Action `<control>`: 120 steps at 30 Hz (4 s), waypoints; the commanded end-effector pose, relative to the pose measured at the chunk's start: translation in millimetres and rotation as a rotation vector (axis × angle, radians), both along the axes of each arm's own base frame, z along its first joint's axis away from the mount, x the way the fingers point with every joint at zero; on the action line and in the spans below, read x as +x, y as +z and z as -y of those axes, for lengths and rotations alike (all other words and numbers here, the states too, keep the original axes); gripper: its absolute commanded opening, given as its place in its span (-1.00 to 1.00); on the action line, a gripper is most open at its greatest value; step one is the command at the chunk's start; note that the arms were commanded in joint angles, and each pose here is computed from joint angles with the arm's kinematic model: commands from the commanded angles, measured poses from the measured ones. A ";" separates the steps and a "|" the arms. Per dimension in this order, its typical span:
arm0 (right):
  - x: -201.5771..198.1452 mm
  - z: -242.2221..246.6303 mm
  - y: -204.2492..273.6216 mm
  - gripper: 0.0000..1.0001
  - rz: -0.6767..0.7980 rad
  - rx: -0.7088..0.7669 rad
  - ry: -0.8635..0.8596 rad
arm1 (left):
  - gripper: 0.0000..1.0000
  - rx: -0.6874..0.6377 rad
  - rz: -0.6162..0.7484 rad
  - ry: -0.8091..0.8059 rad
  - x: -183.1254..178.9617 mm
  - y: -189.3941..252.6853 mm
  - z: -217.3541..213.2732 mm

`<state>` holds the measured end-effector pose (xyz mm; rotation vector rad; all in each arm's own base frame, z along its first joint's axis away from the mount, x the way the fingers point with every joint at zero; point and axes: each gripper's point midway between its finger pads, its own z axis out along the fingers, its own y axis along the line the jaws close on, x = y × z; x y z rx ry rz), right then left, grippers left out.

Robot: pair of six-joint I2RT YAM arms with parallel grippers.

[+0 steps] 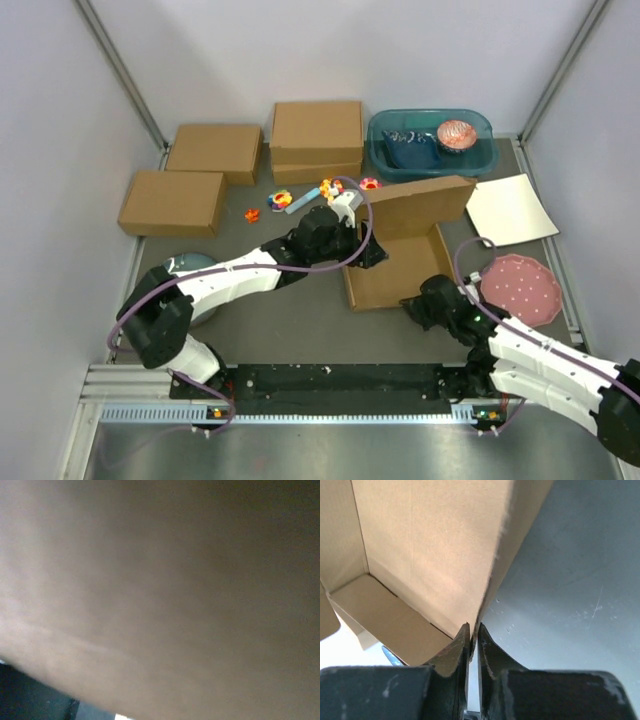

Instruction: Fold the paper box

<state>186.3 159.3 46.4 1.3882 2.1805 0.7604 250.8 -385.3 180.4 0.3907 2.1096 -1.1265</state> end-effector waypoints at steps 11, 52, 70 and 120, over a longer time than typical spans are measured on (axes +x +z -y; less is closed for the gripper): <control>-23.0 -2.8 48.6 0.10 0.128 -0.238 0.341 | 0.32 -0.004 0.009 0.103 54.9 26.9 -19.5; 176.3 14.8 160.7 0.09 0.370 -0.949 0.398 | 0.30 0.018 -0.058 0.020 -39.0 -13.5 -59.2; 84.5 6.9 255.0 0.12 0.711 -0.764 0.441 | 0.48 0.203 0.036 0.743 86.9 30.1 -230.5; 10.5 18.4 232.7 0.15 0.801 -0.648 0.672 | 0.36 0.780 0.010 0.094 266.8 -128.8 -169.3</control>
